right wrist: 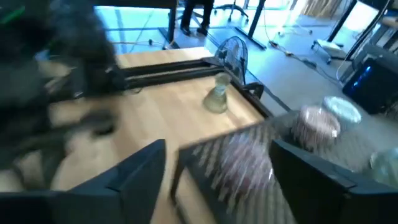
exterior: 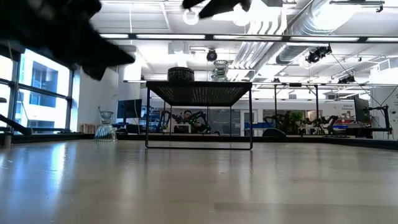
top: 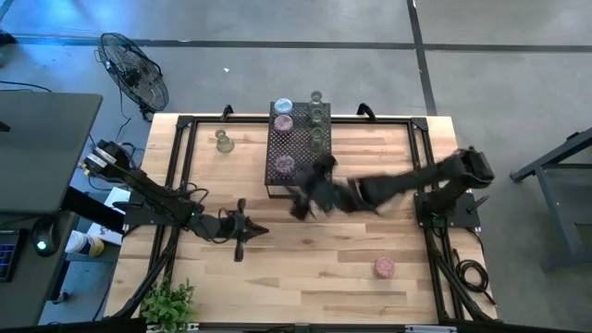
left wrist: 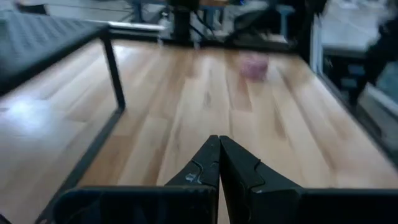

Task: Pick & Place candle stick holders
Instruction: Put the black scented candle on the shelf aligned with the other red scented candle

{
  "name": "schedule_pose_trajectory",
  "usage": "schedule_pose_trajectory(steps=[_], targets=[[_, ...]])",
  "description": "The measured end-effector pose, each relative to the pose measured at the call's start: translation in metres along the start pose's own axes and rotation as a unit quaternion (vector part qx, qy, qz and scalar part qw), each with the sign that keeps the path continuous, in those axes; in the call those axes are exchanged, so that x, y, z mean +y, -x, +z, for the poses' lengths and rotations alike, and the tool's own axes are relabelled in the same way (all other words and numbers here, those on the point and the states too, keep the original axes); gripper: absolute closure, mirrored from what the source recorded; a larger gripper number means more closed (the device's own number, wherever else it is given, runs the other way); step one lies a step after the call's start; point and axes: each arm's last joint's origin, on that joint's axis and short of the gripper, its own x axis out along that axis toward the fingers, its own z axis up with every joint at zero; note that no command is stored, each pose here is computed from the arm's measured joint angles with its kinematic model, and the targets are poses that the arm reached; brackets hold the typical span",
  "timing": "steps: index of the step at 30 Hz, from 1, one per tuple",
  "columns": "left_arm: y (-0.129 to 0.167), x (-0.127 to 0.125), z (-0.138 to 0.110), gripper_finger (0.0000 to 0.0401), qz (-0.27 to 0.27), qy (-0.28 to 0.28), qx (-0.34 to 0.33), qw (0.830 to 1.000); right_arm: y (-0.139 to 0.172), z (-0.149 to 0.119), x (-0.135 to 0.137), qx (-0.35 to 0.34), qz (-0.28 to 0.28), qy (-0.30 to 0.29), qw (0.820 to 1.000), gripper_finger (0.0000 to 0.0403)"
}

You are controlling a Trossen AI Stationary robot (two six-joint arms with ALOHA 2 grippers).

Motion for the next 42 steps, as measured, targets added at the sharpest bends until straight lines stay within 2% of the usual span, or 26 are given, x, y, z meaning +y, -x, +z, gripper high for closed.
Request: schedule_pose_trajectory(steps=[4,9,12,15,18,23,28,33,38,42], targets=[[-0.003,0.001,0.021,0.04,0.028,0.011,0.002,1.0,0.043,-0.034,0.022,-0.008,-0.009,0.012,1.0,0.0203],[-0.018,0.007,0.051,0.0382,0.124,-0.013,0.026,0.992,0.069,-0.066,0.031,-0.043,-0.015,-0.009,0.999,0.0303],[-0.027,0.009,0.077,0.0346,0.15,-0.011,0.049,0.987,0.074,-0.075,0.031,-0.057,-0.001,-0.011,0.998,0.0356],[-0.03,0.011,0.104,0.0293,0.18,-0.012,0.067,0.981,0.074,-0.078,0.029,-0.072,0.006,-0.009,0.997,0.0394],[-0.032,0.022,0.121,0.0228,0.218,0.011,0.083,0.972,0.074,-0.081,0.029,-0.08,0.014,-0.005,0.997,0.039],[-0.037,0.052,0.127,0.0115,0.244,0.045,0.108,0.963,0.074,-0.081,0.029,-0.08,0.01,-0.001,0.997,0.0368],[-0.04,0.08,0.128,0.0038,0.264,0.063,0.129,0.954,0.074,-0.081,0.029,-0.08,0.01,-0.001,0.997,0.0371],[-0.042,0.088,0.131,0.0006,0.257,0.045,0.131,0.956,0.074,-0.081,0.029,-0.08,0.01,0.0,0.997,0.0383],[-0.047,0.092,0.128,0.0003,0.265,0.019,0.136,0.954,0.073,-0.081,0.029,-0.08,0.009,0.003,0.997,0.0392],[-0.054,0.104,0.126,0.0002,0.272,0.028,0.138,0.952,0.073,-0.081,0.029,-0.081,0.012,0.001,0.997,0.0396]])
